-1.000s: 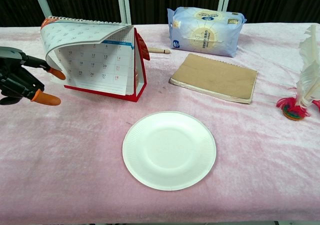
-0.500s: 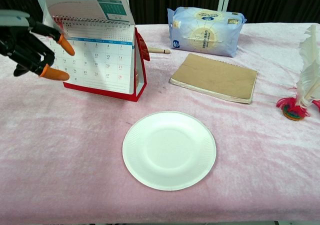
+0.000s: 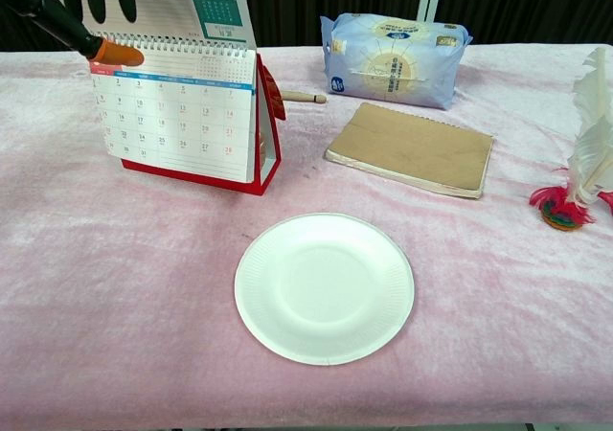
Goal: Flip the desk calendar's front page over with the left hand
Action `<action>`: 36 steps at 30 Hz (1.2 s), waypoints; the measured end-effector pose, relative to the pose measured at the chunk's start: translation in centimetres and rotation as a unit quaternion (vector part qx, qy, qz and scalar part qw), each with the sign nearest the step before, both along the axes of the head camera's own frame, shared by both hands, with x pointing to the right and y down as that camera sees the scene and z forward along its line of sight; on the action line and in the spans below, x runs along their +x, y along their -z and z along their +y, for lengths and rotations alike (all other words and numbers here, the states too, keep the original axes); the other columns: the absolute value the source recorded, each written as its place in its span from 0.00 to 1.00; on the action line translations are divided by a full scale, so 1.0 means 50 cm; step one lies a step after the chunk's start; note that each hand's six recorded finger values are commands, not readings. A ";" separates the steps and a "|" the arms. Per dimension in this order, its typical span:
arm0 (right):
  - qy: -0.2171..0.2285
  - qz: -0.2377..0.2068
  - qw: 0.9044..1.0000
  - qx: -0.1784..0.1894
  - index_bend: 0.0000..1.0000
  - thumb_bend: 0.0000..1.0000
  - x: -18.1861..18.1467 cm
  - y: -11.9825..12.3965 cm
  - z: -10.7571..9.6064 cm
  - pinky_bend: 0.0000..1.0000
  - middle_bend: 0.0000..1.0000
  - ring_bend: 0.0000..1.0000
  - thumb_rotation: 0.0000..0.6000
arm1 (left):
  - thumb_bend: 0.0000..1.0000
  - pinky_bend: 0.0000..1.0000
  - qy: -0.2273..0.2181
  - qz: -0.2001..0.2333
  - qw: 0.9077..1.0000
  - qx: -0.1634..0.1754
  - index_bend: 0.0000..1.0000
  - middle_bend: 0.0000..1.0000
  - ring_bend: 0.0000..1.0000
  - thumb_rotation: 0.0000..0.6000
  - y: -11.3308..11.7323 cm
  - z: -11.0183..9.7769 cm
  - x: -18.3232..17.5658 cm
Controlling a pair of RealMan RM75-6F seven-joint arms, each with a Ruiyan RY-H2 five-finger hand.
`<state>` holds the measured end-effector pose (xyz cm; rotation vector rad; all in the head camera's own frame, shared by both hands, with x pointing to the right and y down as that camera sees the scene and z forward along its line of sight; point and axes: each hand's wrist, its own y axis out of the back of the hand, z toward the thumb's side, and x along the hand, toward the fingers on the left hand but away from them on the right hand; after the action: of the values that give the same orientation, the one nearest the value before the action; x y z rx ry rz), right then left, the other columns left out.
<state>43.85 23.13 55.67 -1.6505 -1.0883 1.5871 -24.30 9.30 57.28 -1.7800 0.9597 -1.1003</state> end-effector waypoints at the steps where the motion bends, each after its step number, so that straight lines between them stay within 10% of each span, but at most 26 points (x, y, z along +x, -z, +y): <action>1: 0.000 0.000 1.000 0.000 0.00 0.11 0.000 0.000 0.000 0.07 0.00 0.00 1.00 | 0.13 0.37 -0.002 -0.005 1.000 0.001 0.16 0.32 0.33 1.00 -0.002 -0.005 0.001; 11: -0.004 0.001 1.000 -0.002 0.00 0.11 0.002 -0.002 -0.001 0.07 0.00 0.00 1.00 | 0.00 0.10 -0.033 -0.098 0.995 0.003 0.00 0.09 0.06 1.00 -0.036 -0.074 0.009; 27: -0.008 0.000 1.000 -0.001 0.00 0.12 0.003 -0.001 -0.001 0.07 0.00 0.00 1.00 | 0.00 0.18 0.016 -0.184 0.971 -0.152 0.00 0.10 0.12 1.00 -0.123 -0.087 -0.037; 36: -0.008 0.000 1.000 -0.001 0.00 0.12 0.002 0.000 0.001 0.07 0.00 0.00 1.00 | 0.00 0.27 0.027 -0.195 0.965 -0.175 0.00 0.10 0.17 1.00 -0.111 -0.087 -0.060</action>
<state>43.94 23.16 55.69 -1.6475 -1.1029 1.5975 -27.29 4.96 62.81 -1.7168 0.6036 -1.6617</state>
